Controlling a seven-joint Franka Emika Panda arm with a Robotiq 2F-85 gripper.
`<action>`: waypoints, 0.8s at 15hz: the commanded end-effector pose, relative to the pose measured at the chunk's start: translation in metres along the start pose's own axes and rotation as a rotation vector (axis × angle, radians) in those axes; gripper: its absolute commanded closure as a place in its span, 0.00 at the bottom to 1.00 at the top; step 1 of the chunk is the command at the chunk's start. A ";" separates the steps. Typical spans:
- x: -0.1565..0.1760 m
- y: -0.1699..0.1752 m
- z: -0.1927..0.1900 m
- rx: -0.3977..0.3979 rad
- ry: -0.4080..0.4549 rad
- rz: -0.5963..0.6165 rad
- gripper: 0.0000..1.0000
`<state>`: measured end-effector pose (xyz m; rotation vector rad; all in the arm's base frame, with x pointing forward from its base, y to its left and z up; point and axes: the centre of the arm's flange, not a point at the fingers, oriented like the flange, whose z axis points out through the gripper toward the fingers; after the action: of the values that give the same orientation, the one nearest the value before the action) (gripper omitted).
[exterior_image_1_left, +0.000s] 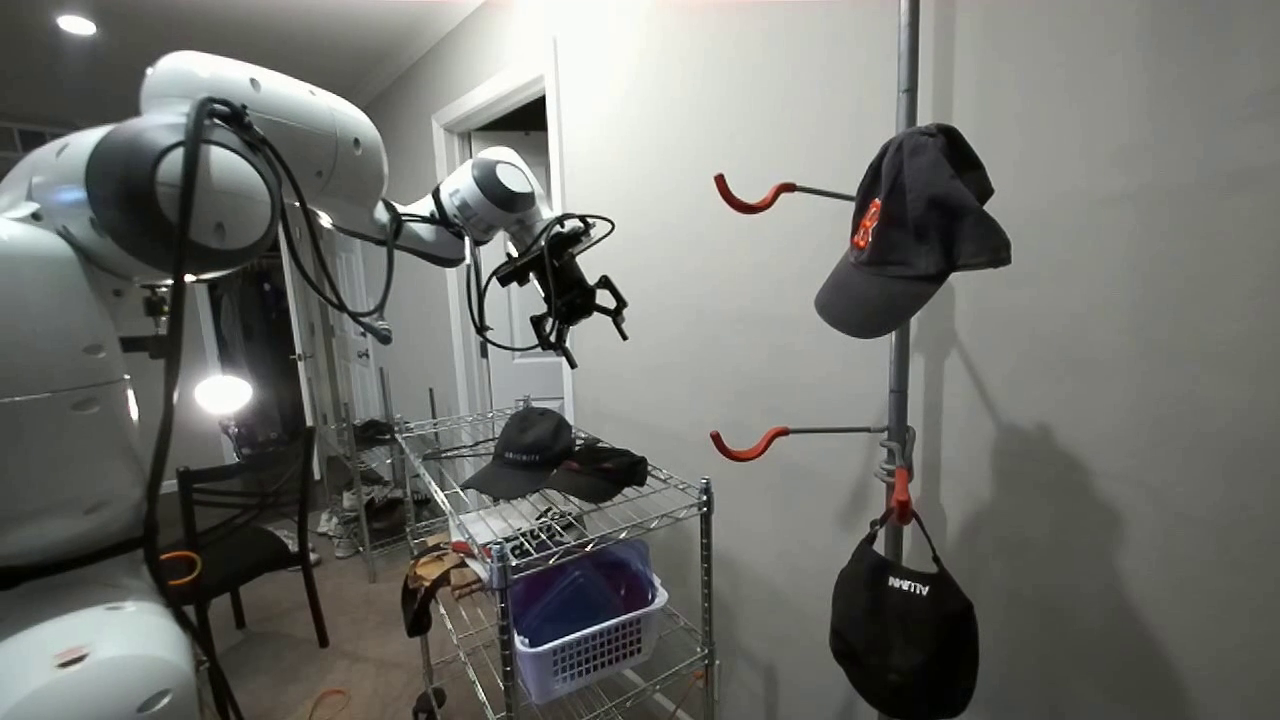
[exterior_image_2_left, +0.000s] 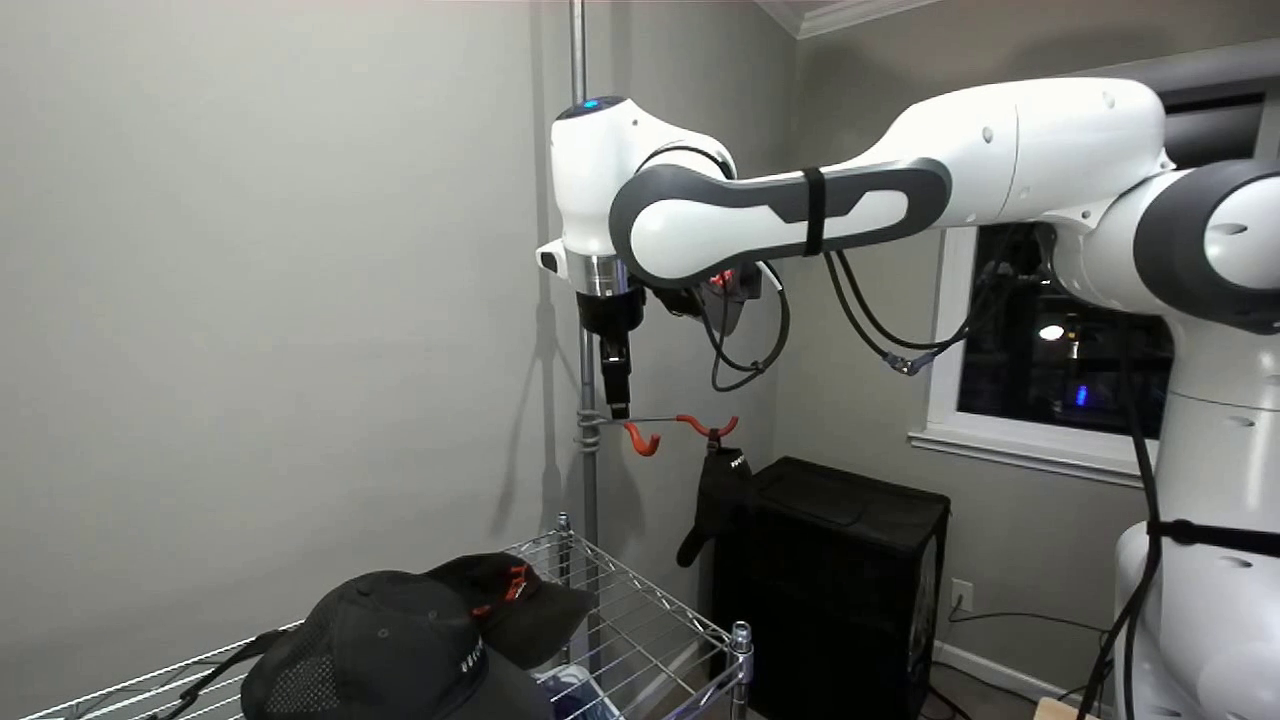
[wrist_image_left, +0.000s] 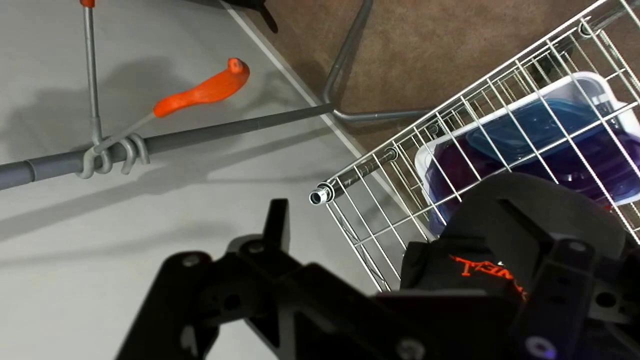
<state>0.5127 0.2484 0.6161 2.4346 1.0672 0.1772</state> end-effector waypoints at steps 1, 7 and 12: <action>0.000 -0.001 0.002 -0.019 -0.020 -0.042 0.00; 0.009 -0.010 -0.005 0.057 0.014 -0.100 0.00; 0.038 -0.040 -0.012 0.196 0.053 -0.175 0.00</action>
<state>0.5045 0.2813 0.6061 2.4793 1.2702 0.1357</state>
